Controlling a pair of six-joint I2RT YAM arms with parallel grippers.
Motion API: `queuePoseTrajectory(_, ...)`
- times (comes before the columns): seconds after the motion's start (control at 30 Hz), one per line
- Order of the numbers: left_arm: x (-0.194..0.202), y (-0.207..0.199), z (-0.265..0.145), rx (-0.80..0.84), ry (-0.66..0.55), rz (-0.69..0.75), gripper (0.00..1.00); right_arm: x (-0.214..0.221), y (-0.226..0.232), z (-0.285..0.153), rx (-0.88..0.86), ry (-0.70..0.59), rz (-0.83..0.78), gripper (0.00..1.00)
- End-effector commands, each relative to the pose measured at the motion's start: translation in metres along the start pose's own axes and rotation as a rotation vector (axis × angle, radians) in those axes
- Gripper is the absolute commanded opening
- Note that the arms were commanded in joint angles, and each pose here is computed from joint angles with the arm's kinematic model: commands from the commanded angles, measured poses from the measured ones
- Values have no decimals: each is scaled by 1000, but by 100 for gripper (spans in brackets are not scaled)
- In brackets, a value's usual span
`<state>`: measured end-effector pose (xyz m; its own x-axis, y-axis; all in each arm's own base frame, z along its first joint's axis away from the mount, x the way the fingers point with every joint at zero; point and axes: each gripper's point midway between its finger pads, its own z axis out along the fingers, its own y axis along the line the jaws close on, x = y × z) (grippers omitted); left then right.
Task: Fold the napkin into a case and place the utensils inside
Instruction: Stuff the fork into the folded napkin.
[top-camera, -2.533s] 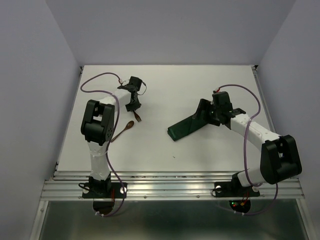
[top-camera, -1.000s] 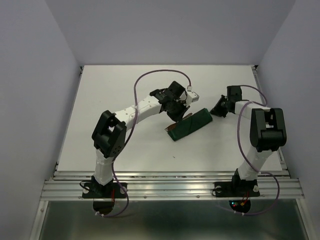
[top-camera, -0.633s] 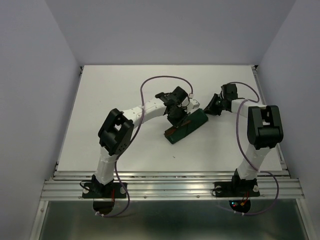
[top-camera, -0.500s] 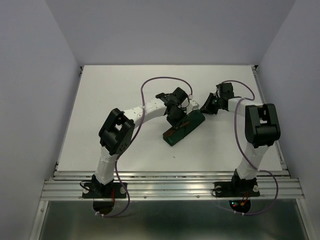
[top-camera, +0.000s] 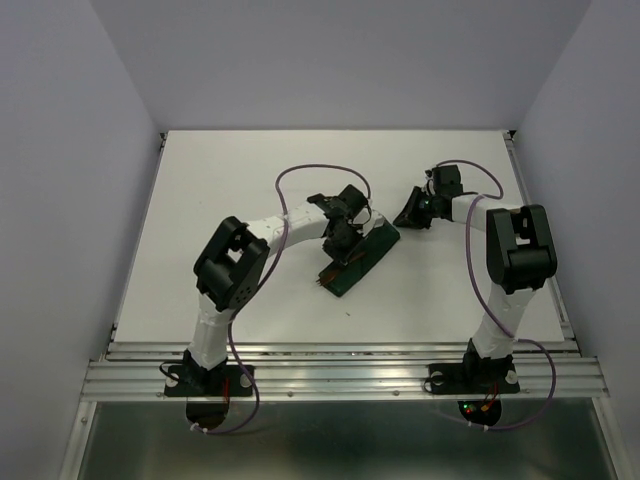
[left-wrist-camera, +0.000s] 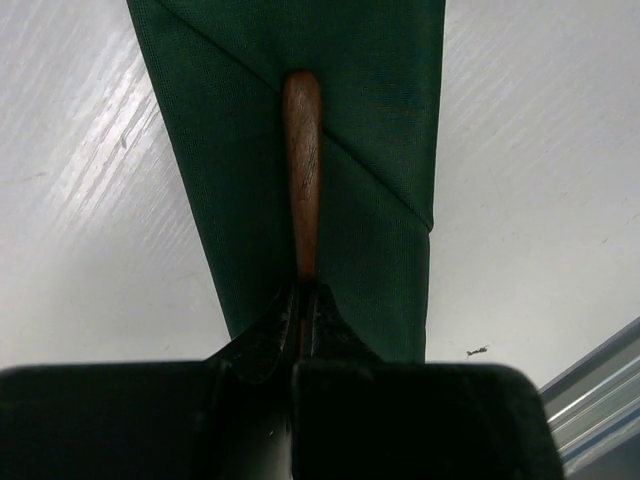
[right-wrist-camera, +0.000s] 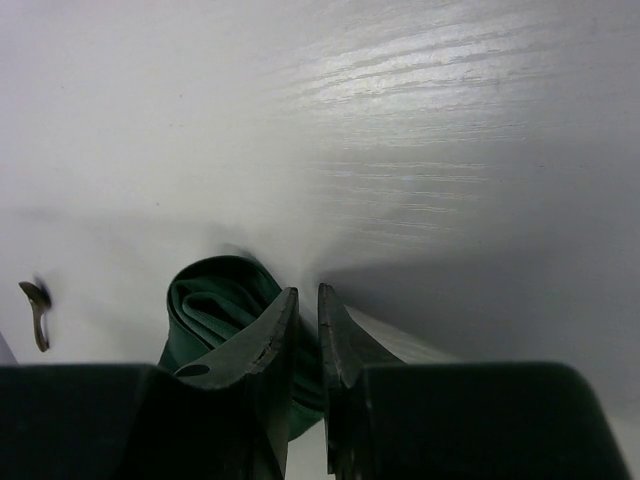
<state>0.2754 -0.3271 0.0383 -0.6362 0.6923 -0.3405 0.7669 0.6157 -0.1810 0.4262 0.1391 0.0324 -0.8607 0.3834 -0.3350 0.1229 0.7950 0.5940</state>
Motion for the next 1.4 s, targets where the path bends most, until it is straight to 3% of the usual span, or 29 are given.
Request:
queuePoseTrajectory(0.0, -10, 4, -29, -36, -82, -93, 0, -12, 9, -5, -25, -34, -34, 20)
queuePoseTrajectory(0.37, -23, -1, -47, -14, -167, -161, 0, -8, 13, -6, -34, -29, -39, 20)
queuePoseTrajectory(0.57, -27, -10, -56, 82, -216, -237, 0, -7, 13, -6, -33, -30, -39, 20)
queuePoseTrajectory(0.77, -8, -2, -45, 34, -167, -314, 0, -10, 16, -6, -43, -34, -37, 20)
queuePoseTrajectory(1.37, 3, 3, -23, 36, -96, -329, 0, -30, 46, 9, -79, -48, -58, 21)
